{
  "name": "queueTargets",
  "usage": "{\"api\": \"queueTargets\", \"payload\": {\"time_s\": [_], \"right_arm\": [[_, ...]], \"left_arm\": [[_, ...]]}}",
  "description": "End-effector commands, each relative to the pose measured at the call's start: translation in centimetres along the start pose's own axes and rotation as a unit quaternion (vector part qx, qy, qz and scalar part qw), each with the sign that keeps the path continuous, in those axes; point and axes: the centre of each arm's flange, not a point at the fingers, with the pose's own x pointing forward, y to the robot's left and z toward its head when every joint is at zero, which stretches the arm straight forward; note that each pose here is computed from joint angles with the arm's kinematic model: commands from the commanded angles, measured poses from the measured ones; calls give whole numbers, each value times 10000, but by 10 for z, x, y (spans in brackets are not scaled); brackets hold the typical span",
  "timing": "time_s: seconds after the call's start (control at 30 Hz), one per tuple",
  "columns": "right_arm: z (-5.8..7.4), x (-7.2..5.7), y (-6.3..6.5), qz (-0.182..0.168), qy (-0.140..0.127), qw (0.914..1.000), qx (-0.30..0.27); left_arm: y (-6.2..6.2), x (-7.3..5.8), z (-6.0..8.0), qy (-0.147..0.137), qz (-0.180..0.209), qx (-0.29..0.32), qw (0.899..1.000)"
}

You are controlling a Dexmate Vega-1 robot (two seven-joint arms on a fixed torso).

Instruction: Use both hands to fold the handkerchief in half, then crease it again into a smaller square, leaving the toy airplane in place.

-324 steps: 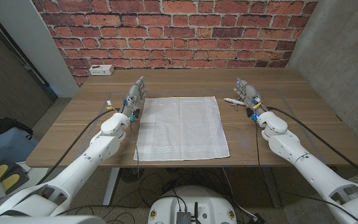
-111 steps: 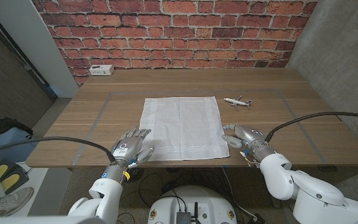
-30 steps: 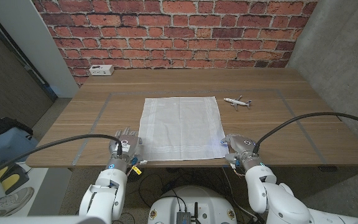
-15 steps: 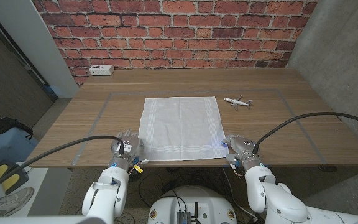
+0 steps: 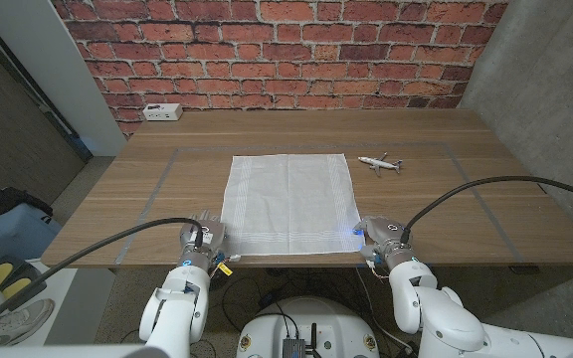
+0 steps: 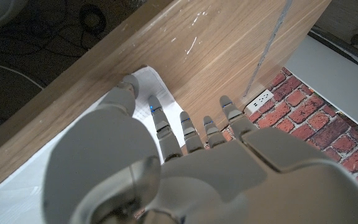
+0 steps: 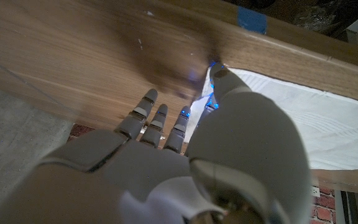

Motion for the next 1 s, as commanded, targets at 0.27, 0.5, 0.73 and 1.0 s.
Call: {"api": "queueTargets", "payload": {"time_s": [0.27,0.5,0.73,1.0], "right_arm": [[3,16,1,-295,-94,9994,-156],[3,19,1,-576,-207,9981,-78],[3,18,-1,-687,-293,9972,71],[2,13,-6,-886,-326,9954,131]], "left_arm": [[-5,9,-3,-13,-70,-152,9999],[-2,9,-4,-90,51,-211,9997],[-8,17,0,-75,-47,-73,9999],[-17,23,0,7,-172,-118,9998]]}}
